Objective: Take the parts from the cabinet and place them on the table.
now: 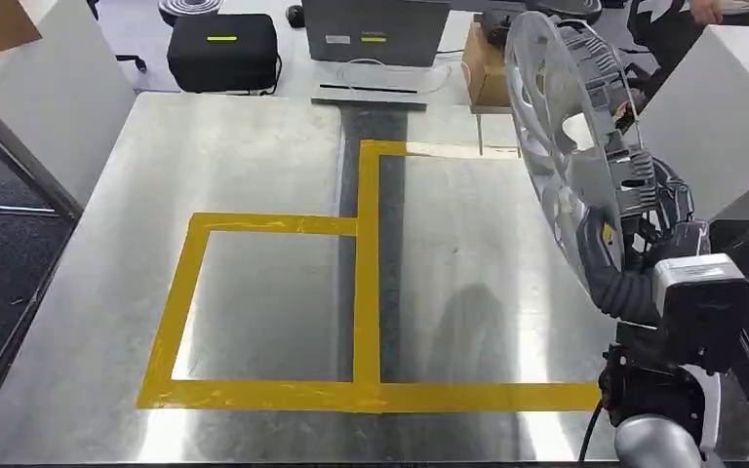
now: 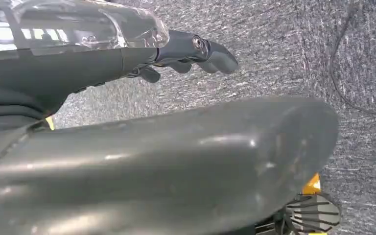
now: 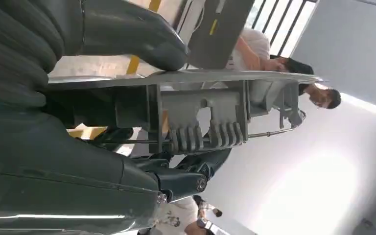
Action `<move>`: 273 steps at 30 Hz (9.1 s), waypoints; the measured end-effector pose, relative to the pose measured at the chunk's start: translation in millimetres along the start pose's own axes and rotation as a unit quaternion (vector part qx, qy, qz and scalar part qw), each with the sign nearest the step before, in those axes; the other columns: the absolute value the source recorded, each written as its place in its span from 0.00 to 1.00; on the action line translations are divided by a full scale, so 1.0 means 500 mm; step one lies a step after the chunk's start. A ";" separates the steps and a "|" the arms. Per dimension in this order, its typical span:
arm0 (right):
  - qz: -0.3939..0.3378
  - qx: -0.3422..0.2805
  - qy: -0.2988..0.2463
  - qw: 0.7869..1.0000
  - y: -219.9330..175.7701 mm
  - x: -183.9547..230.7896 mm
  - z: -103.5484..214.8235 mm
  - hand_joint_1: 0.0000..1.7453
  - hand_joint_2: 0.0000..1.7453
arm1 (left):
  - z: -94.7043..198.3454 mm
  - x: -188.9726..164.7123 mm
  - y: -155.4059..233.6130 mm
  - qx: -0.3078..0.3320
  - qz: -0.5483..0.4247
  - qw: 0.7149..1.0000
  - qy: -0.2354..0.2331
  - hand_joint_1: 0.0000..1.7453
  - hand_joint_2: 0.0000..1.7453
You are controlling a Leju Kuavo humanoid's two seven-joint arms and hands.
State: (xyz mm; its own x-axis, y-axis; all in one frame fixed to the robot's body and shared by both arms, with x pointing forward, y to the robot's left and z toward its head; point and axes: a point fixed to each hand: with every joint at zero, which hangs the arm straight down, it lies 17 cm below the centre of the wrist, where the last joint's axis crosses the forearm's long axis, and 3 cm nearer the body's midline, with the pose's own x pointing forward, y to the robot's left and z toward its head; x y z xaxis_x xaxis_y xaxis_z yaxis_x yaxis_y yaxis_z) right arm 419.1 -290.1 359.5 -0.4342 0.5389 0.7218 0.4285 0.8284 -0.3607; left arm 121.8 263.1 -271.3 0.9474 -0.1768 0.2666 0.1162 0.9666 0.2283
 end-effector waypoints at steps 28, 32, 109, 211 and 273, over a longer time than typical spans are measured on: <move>0.297 0.131 0.063 0.944 0.063 -0.141 -0.001 1.00 1.00 | 0.000 0.002 -0.003 -0.007 -0.014 1.000 -0.003 0.00 0.00; 0.323 0.169 0.081 0.928 0.083 -0.179 0.001 1.00 1.00 | -0.001 0.006 0.000 -0.007 -0.017 1.000 -0.005 0.00 0.00; 0.289 0.337 0.017 0.896 0.299 -0.149 0.096 1.00 1.00 | 0.002 0.017 -0.015 -0.019 -0.041 0.999 -0.018 0.00 0.00; 0.287 0.456 0.021 0.842 0.367 -0.081 0.116 0.00 0.00 | 0.000 0.015 -0.006 -0.016 -0.045 0.999 -0.020 0.00 0.00; 0.425 -0.250 0.573 0.654 -0.881 -0.658 0.540 0.00 1.00 | 0.011 -0.019 -0.043 -0.033 -0.047 0.998 0.019 0.00 0.00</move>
State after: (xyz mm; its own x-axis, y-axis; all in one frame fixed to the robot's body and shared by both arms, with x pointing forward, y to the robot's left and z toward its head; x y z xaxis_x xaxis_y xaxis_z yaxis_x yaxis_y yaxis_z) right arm 159.2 -790.9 121.6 0.8868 0.0655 0.4574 0.4587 -0.0054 -0.8886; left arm 108.7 242.9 -273.7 0.9421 -0.2613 0.2102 0.2235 0.9566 0.1872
